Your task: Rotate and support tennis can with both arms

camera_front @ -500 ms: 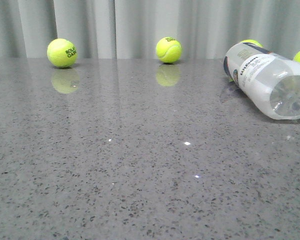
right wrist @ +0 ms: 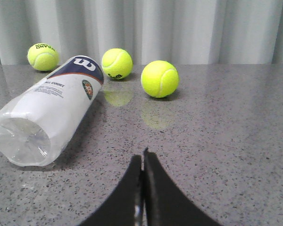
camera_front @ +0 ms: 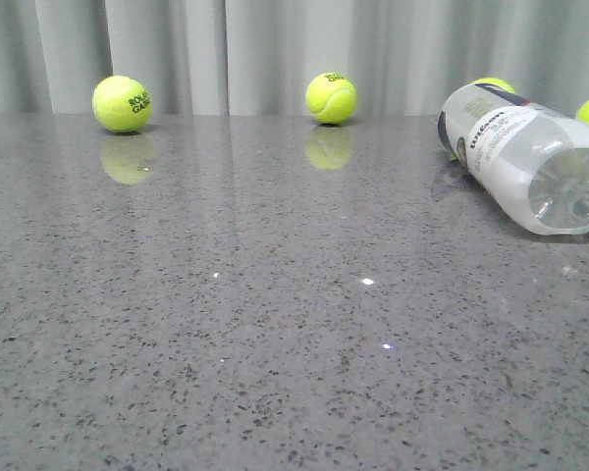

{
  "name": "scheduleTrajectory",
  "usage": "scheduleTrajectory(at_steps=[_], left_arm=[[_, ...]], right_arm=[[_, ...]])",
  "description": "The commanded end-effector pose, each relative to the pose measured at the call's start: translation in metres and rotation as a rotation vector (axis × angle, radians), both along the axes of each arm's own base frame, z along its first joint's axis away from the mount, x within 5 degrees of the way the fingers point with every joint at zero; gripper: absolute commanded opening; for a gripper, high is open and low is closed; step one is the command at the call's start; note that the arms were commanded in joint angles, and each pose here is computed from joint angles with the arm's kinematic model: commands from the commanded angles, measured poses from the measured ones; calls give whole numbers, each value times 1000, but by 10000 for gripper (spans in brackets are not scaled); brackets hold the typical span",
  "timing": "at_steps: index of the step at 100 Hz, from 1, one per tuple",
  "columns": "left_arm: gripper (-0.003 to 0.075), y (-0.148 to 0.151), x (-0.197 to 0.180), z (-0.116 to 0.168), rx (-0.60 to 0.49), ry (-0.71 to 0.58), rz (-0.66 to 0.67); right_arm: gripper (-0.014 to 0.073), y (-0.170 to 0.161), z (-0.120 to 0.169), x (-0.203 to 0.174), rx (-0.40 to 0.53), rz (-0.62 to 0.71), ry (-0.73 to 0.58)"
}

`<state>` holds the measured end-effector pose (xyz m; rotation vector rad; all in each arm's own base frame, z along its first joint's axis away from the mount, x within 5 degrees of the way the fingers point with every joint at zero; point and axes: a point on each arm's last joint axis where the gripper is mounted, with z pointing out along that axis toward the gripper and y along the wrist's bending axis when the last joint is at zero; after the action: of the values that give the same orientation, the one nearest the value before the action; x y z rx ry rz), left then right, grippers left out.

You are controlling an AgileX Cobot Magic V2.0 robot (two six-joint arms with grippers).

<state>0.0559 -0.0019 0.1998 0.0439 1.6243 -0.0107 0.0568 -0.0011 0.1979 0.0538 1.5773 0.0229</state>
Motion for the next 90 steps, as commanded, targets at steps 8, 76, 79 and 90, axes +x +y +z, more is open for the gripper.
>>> scheduleTrajectory(at_steps=[8,76,79,90], left_arm=[[-19,0,0,-6,-14,-68,-1],[-19,0,0,-6,-14,-68,-1],[-19,0,0,-6,-14,-68,-1],[-19,0,0,-6,-14,-68,-1]], right_arm=[[-61,0,7,-1,-4,1,-92],[-61,0,122,23,5,2,348],[-61,0,126,29,13,5,371],[-37,0,140,57,21,9,448]])
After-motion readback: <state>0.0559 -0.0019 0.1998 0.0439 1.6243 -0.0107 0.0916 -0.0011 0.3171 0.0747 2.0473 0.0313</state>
